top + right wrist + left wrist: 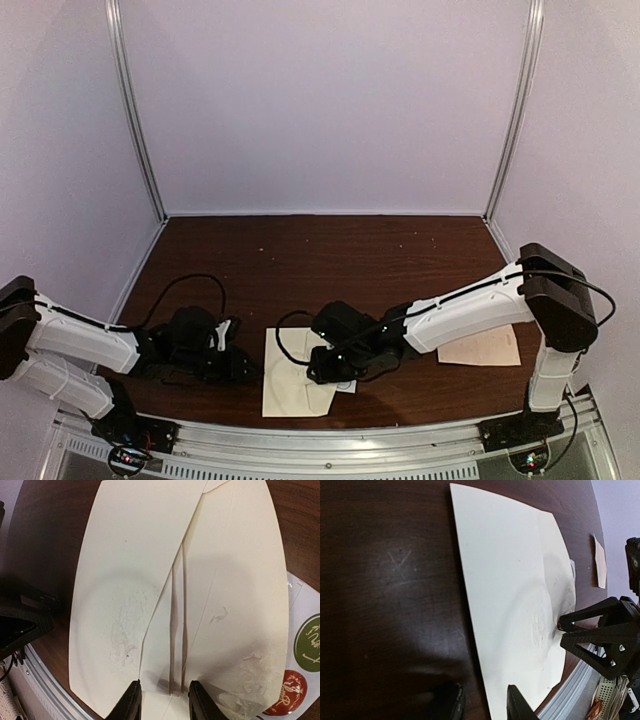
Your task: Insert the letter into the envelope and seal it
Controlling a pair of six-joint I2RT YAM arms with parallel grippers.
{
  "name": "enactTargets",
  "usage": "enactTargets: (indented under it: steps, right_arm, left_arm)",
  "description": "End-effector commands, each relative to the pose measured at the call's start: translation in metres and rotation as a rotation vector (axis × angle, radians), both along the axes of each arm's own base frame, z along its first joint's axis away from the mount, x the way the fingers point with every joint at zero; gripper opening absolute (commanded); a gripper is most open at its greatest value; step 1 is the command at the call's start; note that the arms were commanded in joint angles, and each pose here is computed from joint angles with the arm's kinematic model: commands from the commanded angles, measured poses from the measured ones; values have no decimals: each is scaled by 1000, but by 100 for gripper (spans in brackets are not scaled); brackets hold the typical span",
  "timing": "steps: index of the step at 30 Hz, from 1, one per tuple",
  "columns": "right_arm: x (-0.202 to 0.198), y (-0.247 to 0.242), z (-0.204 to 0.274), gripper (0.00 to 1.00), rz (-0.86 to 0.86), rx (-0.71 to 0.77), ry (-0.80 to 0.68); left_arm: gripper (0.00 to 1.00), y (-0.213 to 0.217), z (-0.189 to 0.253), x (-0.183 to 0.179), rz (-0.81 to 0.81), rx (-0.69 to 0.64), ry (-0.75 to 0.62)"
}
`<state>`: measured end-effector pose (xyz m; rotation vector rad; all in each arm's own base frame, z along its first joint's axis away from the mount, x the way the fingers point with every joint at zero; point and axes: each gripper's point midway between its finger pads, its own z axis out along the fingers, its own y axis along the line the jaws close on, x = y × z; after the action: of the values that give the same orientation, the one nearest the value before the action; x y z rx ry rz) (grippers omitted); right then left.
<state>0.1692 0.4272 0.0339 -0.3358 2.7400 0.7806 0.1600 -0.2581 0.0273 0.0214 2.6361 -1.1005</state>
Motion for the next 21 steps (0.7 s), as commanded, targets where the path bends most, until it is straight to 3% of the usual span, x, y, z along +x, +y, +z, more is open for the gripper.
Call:
enactTargets:
  steps: [1, 13, 21]
  right_arm:
    - [-3, 4, -7, 33, 6, 9, 16]
    - [-5, 14, -7, 31, 28, 41, 34]
    - [-6, 22, -6, 30, 45, 57, 39]
  left_arm:
    - [26, -9, 2, -3, -25, -44, -10]
    - [16, -25, -7, -8, -63, -30, 14]
    - [14, -31, -9, -8, -80, -23, 19]
